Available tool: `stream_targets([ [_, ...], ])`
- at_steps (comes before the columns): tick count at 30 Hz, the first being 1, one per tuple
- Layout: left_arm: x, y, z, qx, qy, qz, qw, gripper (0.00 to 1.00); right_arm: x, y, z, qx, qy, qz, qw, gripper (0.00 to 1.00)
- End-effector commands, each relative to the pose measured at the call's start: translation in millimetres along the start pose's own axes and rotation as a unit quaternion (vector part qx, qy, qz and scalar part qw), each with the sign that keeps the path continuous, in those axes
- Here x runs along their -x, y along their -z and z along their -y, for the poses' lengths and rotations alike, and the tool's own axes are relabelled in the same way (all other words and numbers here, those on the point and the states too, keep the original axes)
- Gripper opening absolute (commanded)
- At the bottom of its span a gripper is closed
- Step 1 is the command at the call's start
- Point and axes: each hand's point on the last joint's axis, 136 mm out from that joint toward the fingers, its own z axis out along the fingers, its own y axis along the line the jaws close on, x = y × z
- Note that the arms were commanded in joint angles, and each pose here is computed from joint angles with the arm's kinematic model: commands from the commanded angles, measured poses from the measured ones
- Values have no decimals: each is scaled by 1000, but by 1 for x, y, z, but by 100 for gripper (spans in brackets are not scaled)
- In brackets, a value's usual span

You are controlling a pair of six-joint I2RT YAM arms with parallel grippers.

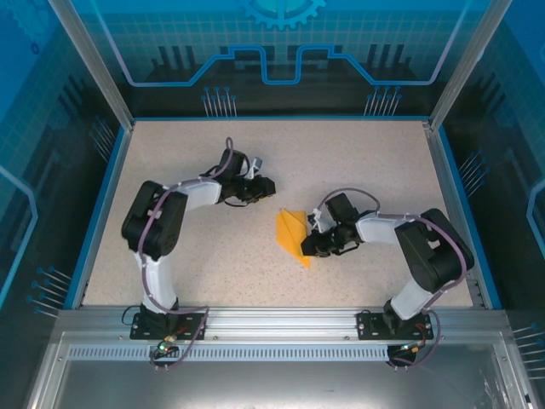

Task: Fold a paper plane with a square sheet of paper (fold left side to right side)
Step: Fourth fold the wing at the center of the table, then turn over the paper at the center of the table.

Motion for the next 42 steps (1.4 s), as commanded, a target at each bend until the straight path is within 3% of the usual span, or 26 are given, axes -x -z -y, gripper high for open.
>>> stream_targets([
  [1, -14, 21, 16, -24, 11, 24, 999, 31, 26, 22, -20, 6, 40, 63, 997, 25],
  [5, -52, 26, 16, -15, 30, 9, 999, 33, 40, 48, -25, -5, 57, 110, 992, 38],
  [12, -96, -5, 26, -8, 27, -41, 999, 34, 49, 82, -31, -8, 72, 169, 983, 50],
  [21, -100, -42, 19, 11, 38, -70, 997, 34, 36, 104, -22, -17, 60, 188, 980, 52],
  [42, -104, -39, 9, 75, 32, -72, 994, 48, 26, 113, -7, -13, 37, 198, 979, 55],
])
